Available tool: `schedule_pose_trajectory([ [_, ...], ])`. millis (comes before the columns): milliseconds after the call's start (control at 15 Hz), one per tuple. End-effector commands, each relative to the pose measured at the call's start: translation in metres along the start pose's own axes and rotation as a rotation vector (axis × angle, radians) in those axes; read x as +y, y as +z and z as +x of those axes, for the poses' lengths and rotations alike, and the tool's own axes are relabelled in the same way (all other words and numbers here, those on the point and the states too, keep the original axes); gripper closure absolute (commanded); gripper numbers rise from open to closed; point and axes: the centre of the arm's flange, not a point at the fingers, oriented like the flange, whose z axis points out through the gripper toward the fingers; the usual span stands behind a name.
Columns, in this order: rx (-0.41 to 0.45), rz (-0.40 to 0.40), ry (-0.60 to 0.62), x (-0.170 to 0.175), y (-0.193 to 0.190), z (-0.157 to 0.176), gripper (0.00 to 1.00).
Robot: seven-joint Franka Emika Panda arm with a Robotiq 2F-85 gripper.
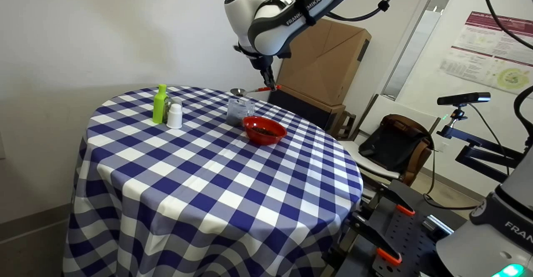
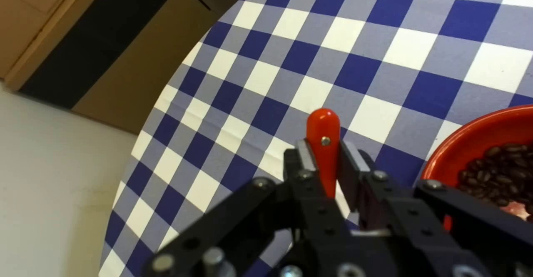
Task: Put some of the contents of the orange bowl into the clear cup using the orange spoon
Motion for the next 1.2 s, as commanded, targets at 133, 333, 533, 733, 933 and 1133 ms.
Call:
schedule_pose_trajectory([
  [133,0.029,-0.152,0.016,-0.023,-0.004,-0.017,0.95],
  [333,0.04,-0.208,0.029,-0.03,-0.003,-0.024,0.95],
  [533,0.045,-0.199,0.037,-0.035,-0.006,-0.037,0.95],
  [733,0.06,-0.055,0.017,-0.032,-0.011,-0.066,0.95],
  [933,0.119,0.086,0.01,-0.011,-0.02,-0.122,0.95],
  [1133,0.208,0.177,0.047,0.017,-0.027,-0.181,0.95],
])
